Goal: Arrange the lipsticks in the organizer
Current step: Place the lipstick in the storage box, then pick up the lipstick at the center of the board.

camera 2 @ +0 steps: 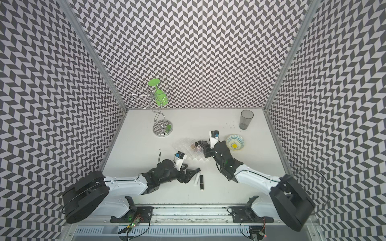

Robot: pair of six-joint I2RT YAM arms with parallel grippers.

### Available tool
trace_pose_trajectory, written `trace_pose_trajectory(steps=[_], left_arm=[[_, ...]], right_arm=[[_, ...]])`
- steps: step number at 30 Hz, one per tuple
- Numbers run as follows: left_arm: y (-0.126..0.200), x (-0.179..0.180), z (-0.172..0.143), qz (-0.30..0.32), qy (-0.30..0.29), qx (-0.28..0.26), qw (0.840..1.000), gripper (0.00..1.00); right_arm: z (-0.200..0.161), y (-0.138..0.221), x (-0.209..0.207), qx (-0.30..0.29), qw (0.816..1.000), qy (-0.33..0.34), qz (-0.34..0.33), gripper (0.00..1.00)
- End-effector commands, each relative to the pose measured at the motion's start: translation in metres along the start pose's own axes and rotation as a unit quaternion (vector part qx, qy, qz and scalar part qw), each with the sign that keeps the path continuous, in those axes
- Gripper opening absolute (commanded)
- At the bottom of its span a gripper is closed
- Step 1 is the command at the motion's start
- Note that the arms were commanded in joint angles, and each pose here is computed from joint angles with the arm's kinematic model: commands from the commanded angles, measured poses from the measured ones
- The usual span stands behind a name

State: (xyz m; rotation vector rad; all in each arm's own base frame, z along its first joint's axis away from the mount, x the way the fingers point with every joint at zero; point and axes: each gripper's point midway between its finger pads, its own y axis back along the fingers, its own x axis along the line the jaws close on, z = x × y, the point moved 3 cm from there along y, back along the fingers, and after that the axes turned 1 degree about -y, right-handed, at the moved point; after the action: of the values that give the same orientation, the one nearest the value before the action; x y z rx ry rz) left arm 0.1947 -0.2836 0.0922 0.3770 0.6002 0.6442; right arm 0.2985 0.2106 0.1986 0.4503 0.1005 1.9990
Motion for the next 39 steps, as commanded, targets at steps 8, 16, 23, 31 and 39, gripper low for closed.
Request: trace_pose_trajectory(steps=[8, 16, 23, 31, 39], left_arm=[[-0.018, 0.023, -0.021, 0.141, -0.03, 0.071, 0.987, 0.68], [-0.023, 0.027, -0.037, 0.156, -0.026, 0.105, 0.982, 0.61], [-0.035, 0.024, -0.044, 0.151, -0.032, 0.13, 0.979, 0.48], [-0.035, 0.024, -0.04, 0.163, -0.019, 0.127, 0.978, 0.25], [-0.011, -0.015, 0.012, 0.066, -0.019, 0.023, 0.997, 0.08]], right_arm=[[-0.022, 0.051, 0.008, 0.027, 0.995, -0.061, 0.076, 0.51], [-0.021, 0.062, 0.01, 0.019, 0.993, -0.069, 0.093, 0.51], [-0.027, 0.063, 0.009, 0.023, 0.992, -0.072, 0.097, 0.51], [-0.032, 0.068, 0.012, 0.027, 0.99, -0.08, 0.114, 0.51], [-0.051, 0.067, 0.031, 0.081, 0.974, -0.104, 0.182, 0.5]])
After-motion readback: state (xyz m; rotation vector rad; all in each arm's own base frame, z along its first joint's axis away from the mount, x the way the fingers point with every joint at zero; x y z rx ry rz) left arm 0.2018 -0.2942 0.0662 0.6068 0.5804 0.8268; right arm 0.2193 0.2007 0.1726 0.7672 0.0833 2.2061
